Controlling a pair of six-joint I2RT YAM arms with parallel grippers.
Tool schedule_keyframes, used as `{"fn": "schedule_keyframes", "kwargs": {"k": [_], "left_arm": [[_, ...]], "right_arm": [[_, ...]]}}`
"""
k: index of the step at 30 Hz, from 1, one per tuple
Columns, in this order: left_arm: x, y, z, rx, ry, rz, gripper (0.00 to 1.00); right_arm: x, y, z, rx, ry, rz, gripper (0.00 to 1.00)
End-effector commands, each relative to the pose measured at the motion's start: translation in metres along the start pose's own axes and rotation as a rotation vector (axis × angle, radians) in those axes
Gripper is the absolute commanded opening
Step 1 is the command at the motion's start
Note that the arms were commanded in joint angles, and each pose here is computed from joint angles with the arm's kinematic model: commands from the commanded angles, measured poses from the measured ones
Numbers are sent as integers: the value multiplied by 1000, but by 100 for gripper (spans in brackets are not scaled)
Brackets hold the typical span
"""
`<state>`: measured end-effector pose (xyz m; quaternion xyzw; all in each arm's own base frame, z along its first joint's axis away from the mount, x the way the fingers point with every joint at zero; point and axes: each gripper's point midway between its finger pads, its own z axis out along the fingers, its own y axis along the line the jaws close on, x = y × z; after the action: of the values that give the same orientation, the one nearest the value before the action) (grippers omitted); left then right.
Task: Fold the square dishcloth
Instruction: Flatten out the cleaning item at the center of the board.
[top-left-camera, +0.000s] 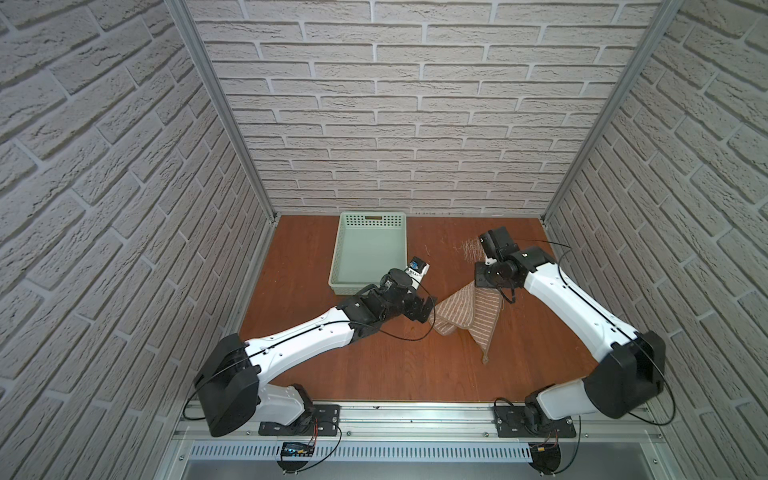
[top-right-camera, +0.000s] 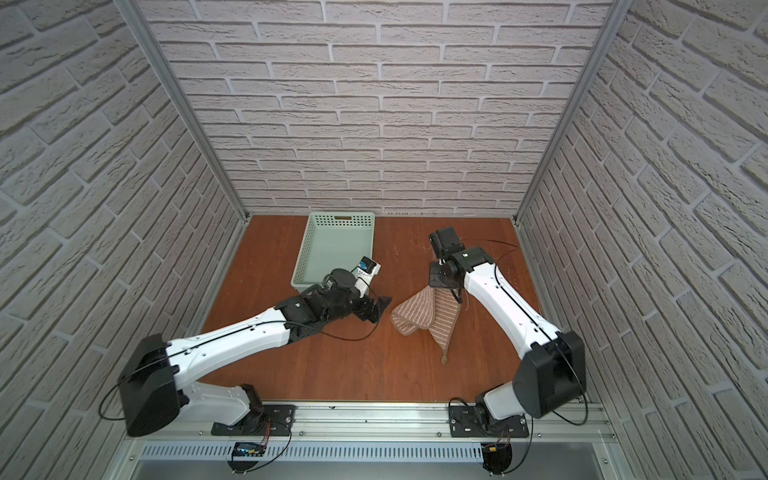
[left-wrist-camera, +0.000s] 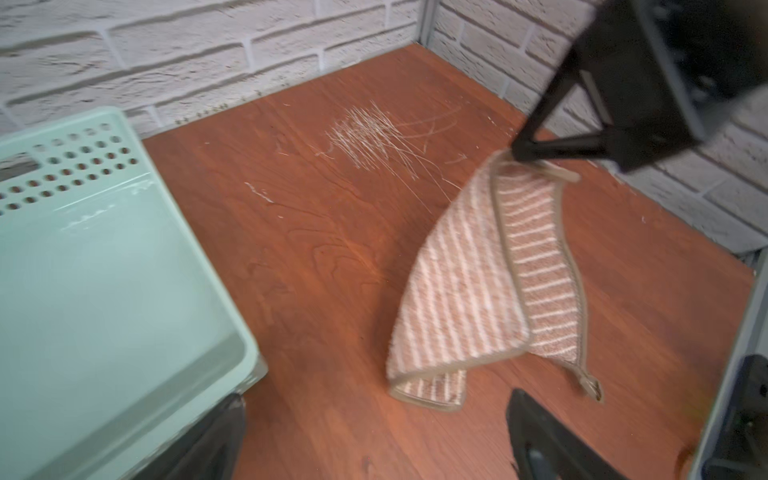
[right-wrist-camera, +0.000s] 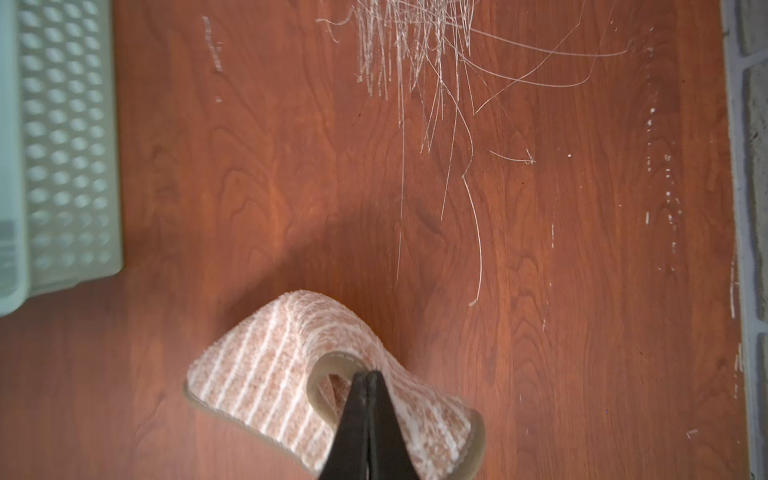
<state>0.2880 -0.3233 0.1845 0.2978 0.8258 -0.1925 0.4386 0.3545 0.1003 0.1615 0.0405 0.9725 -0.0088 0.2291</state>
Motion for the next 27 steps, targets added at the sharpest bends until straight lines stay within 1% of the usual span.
{"fn": "schedule_keyframes", "kwargs": {"k": [1,3,7,9,10,12,13,15,19,21,24,27], "left_arm": [[-20,-10,28,18,-75,81,98],[-15,-15,48,35,-41,117,98],[0,-19,91,42,59,196,98],[9,-23,111,60,129,246,97],[15,-25,121,70,158,265,97],[17,-28,136,90,189,284,96],[16,-31,141,105,195,290,96],[17,-39,149,146,202,302,96],[17,-47,160,186,229,344,96],[17,-52,160,211,245,360,97],[20,-64,154,254,251,386,98],[23,-67,157,241,259,423,98]], "right_arm": [[-42,2,20,-39,-49,13,3],[-48,0,44,-40,-1,11,3],[-60,-5,71,-58,54,15,4],[-61,-6,80,-75,81,14,11],[-62,-6,83,-78,88,13,16],[-62,-12,86,-79,98,17,28],[-62,-16,87,-79,99,23,30],[-64,-27,84,-84,95,47,36],[-63,-49,75,-114,75,118,39],[-60,-55,72,-129,74,143,40],[-52,-63,71,-140,80,163,45],[-47,-68,74,-144,88,179,50]]}}
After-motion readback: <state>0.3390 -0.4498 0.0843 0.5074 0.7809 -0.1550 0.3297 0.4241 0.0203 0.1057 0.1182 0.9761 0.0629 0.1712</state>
